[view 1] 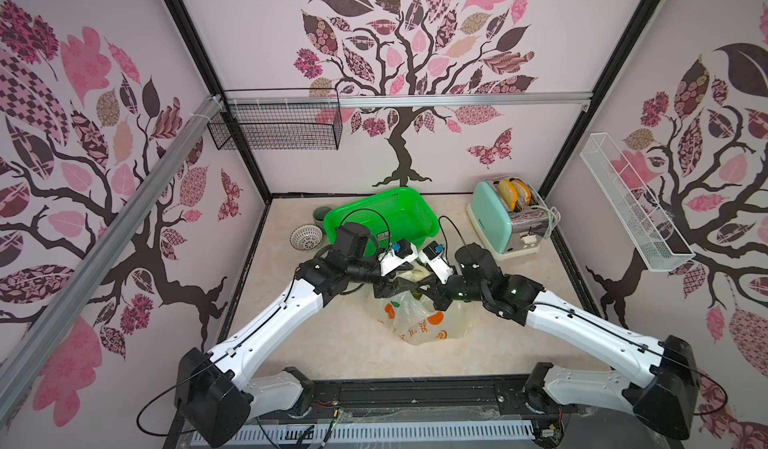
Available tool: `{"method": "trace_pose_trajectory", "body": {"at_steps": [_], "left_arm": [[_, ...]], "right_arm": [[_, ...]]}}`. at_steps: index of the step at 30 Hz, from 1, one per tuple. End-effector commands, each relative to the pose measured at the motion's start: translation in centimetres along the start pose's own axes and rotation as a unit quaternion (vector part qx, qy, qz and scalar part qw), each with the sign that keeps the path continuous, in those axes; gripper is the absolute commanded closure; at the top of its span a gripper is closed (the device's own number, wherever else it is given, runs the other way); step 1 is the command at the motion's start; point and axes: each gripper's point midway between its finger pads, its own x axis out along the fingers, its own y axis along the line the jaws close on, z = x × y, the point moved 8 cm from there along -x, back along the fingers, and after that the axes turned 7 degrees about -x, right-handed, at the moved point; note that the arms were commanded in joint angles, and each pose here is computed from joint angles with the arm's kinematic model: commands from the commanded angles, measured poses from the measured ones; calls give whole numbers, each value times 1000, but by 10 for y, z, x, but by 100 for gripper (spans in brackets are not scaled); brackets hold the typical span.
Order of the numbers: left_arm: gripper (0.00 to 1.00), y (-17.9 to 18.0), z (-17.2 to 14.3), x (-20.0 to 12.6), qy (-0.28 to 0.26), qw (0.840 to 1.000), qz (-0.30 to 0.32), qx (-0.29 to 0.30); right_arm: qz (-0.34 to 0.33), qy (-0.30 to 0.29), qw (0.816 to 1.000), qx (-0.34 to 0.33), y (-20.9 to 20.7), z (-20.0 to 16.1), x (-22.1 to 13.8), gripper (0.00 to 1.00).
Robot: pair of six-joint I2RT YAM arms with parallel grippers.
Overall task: Place the pineapple into a plastic bag & tie a knot
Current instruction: Cross the plastic bag at the center of the board.
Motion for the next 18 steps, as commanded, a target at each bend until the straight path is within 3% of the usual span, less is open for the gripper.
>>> {"method": "trace_pose_trajectory", "body": {"at_steps": [1, 11, 12, 18], "left_arm": [[54, 3, 6, 2, -4, 1000, -1, 2], [99, 2, 9, 2, -16, 1000, -13, 6], [100, 1, 9, 2, -16, 1000, -14, 7], [100, -1, 11, 0, -36, 999, -13, 21]], "right_arm": [[15, -33, 999, -3, 7, 13, -8, 100], [14, -31, 999, 0, 7, 11, -10, 100], [13, -31, 999, -1, 8, 11, -11, 97], [-7, -10, 1000, 16, 15, 14, -44, 55]]}}
